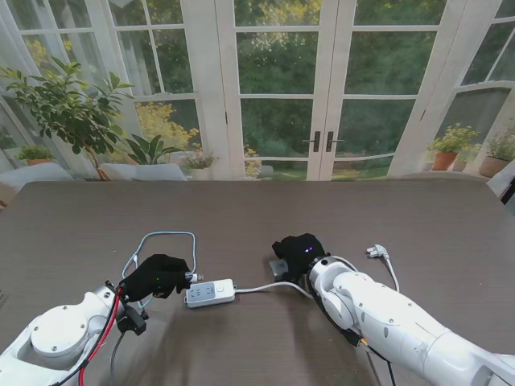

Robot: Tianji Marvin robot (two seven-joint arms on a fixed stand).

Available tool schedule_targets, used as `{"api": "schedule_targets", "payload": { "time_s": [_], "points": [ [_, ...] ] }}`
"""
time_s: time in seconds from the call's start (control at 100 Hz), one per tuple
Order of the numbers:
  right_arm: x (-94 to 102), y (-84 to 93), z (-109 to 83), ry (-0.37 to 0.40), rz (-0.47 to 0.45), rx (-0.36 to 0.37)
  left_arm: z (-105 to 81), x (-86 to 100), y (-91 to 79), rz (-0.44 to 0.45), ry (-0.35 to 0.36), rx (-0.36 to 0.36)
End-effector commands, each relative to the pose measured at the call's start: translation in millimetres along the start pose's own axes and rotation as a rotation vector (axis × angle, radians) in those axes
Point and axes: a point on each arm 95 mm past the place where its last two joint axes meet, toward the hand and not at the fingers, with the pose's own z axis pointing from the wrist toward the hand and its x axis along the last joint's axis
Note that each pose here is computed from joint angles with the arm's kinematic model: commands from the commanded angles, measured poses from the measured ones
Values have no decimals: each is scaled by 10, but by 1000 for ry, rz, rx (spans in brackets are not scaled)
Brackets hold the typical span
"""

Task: Set up the charging station

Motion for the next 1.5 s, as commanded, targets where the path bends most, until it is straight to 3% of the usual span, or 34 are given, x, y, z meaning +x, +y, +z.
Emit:
{"api": "schedule_targets", "payload": {
  "time_s": [0.0, 0.66, 0.84, 1.1, 1.49],
  "points": [
    [28, -99, -8, 7, 1, 28, 2, 9, 42, -10, 5, -19],
    [-11, -206, 14, 39, 20, 83, -23, 8, 49, -16, 0, -7],
    [-15, -89, 19, 12, 72, 21, -3, -8, 47, -18, -9, -2],
    [25, 243, 6, -16, 136, -121, 97, -12, 32, -41, -26, -2],
    [270, 661, -64, 79, 124, -293, 271, 6, 50, -47, -59, -63]
  ]
}}
